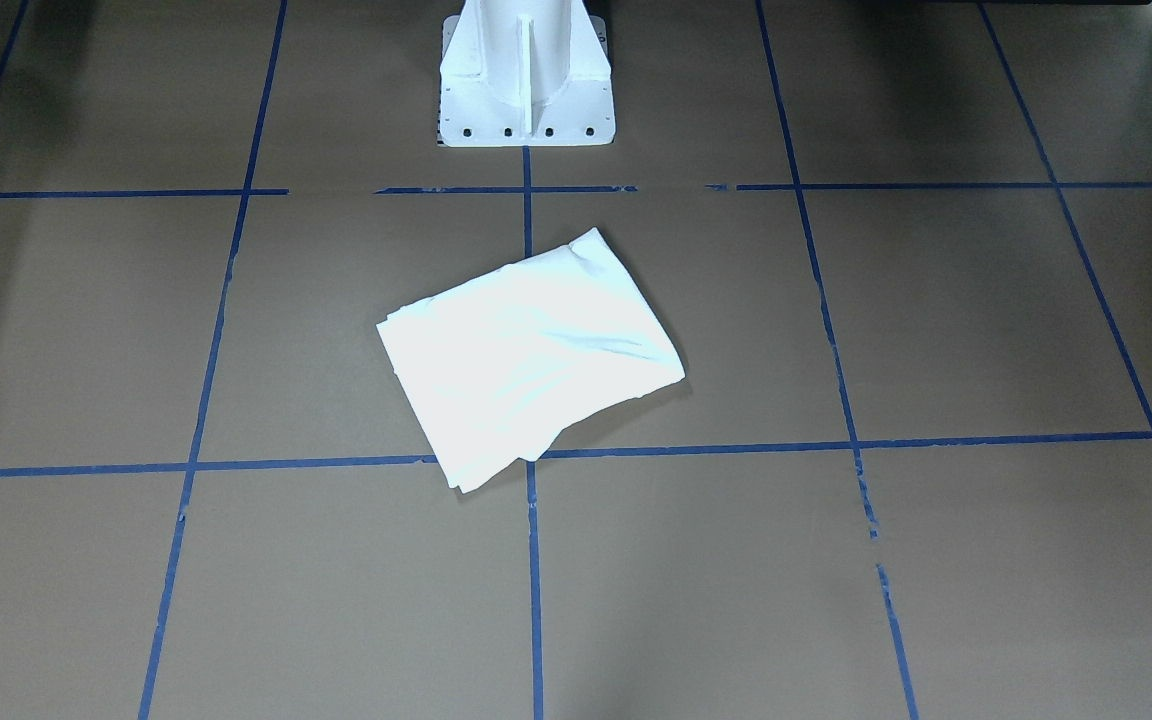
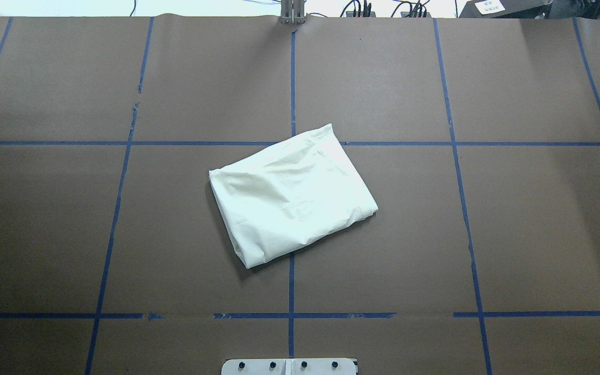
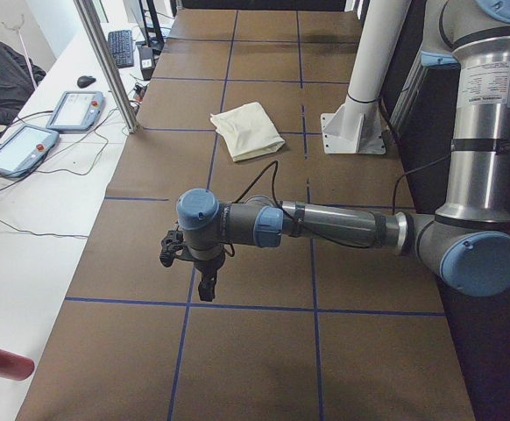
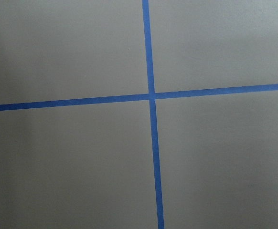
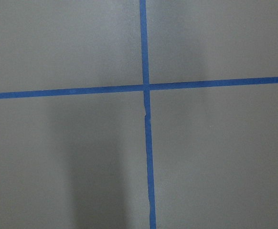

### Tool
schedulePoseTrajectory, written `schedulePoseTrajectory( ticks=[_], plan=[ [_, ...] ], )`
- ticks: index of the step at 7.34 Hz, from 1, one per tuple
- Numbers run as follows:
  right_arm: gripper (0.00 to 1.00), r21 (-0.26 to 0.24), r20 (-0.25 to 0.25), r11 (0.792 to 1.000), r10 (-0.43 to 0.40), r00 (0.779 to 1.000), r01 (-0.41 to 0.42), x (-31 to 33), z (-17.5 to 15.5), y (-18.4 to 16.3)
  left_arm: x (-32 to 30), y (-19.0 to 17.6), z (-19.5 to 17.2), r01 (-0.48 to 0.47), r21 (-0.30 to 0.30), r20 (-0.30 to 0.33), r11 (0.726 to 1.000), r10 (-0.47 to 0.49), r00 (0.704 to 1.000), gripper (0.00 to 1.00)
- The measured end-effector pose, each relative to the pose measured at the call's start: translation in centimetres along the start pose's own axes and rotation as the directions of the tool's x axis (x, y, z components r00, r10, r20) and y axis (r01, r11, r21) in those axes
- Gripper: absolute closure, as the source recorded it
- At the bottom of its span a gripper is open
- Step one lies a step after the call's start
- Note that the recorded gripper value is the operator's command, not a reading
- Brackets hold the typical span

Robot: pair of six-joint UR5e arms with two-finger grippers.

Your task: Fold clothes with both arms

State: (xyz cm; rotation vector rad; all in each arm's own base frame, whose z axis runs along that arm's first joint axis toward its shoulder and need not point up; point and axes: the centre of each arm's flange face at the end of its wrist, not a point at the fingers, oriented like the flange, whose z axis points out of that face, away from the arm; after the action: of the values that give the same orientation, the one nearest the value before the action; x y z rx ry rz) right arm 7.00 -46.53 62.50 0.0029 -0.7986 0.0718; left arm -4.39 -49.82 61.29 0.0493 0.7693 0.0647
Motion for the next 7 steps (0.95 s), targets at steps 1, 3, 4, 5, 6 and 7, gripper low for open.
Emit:
schedulePoseTrajectory(
  ticks=[1,3,4,5,6,7],
  plan=[
    [0.00,-0.002,-0.001,1.000,0.000,1.000,0.000,0.04,0.09,0.01,0.04,0.03,0.02,0.000,0.000,-0.006,1.000,0.000,1.000,0.00],
    [0.00,-0.003,-0.001,1.000,0.000,1.000,0.000,0.04,0.15,0.02,0.03,0.06,0.07,0.001,-0.001,-0.010,1.000,-0.001,1.000,0.00],
    [0.00,-0.003,-0.001,1.000,0.001,1.000,-0.001,0.03,0.15,0.01,0.03,0.06,0.07,0.001,-0.001,-0.010,1.000,-0.001,1.000,0.00],
    [0.00,-0.003,0.000,1.000,0.001,1.000,-0.001,0.04,0.13,-0.01,0.03,0.06,0.08,0.001,-0.001,-0.010,1.000,-0.001,1.000,0.00],
    [0.00,-0.003,0.000,1.000,0.000,1.000,0.000,0.04,0.12,-0.02,0.03,0.06,0.07,0.001,-0.001,-0.010,1.000,-0.001,1.000,0.00],
    [0.00,-0.003,0.000,1.000,0.000,1.000,0.000,0.04,0.14,-0.01,0.04,0.04,0.06,0.000,0.000,-0.010,1.000,0.000,1.000,0.00]
  ],
)
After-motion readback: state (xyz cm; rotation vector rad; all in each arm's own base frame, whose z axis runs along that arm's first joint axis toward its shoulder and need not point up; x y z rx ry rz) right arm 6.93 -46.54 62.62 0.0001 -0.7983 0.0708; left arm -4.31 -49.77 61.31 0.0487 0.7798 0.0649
